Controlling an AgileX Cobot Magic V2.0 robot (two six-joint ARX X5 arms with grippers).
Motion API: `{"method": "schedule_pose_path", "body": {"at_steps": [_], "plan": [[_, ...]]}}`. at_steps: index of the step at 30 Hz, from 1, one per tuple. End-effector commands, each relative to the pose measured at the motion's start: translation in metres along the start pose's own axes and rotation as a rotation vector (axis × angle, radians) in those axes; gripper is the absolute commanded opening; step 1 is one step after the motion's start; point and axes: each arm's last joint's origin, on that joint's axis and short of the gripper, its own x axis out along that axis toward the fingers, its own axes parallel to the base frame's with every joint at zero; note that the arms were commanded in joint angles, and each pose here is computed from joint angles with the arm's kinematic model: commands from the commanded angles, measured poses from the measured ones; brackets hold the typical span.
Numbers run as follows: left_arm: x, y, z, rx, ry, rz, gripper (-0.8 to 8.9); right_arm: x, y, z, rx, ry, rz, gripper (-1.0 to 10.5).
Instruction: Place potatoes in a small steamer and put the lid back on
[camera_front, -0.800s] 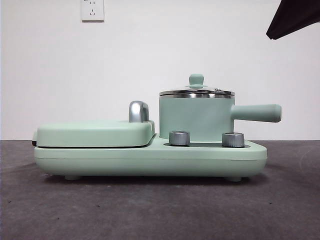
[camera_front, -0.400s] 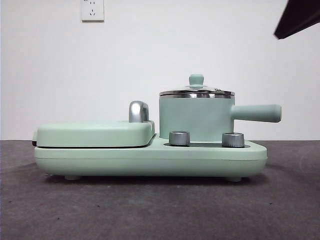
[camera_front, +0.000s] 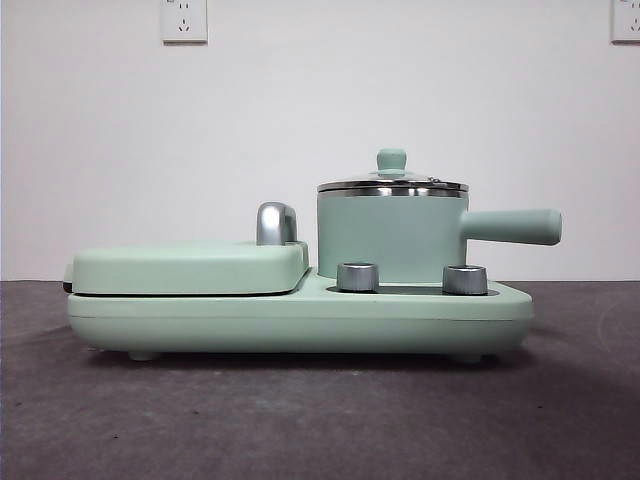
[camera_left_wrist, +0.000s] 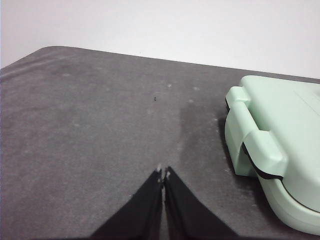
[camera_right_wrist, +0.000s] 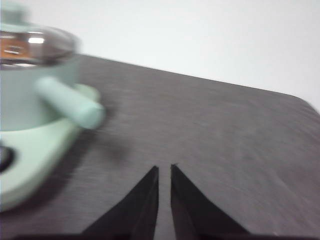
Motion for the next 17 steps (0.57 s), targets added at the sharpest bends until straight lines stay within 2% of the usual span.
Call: {"method": "schedule_pose_path", "body": {"at_steps": [1, 5, 17], "plan": [[0.002, 0.001, -0.005, -0.002, 0.006, 0.000, 0.06, 0.001, -0.003, -0.013, 0.052, -0.012, -0.043, 0.4], [0.002, 0.001, -0.005, -0.002, 0.005, 0.000, 0.06, 0.006, -0.001, -0.026, 0.083, 0.017, -0.029, 0.4], [0.002, 0.001, -0.005, -0.002, 0.006, 0.000, 0.06, 0.006, -0.001, -0.024, 0.114, -0.007, -0.030, 0.4]]}}
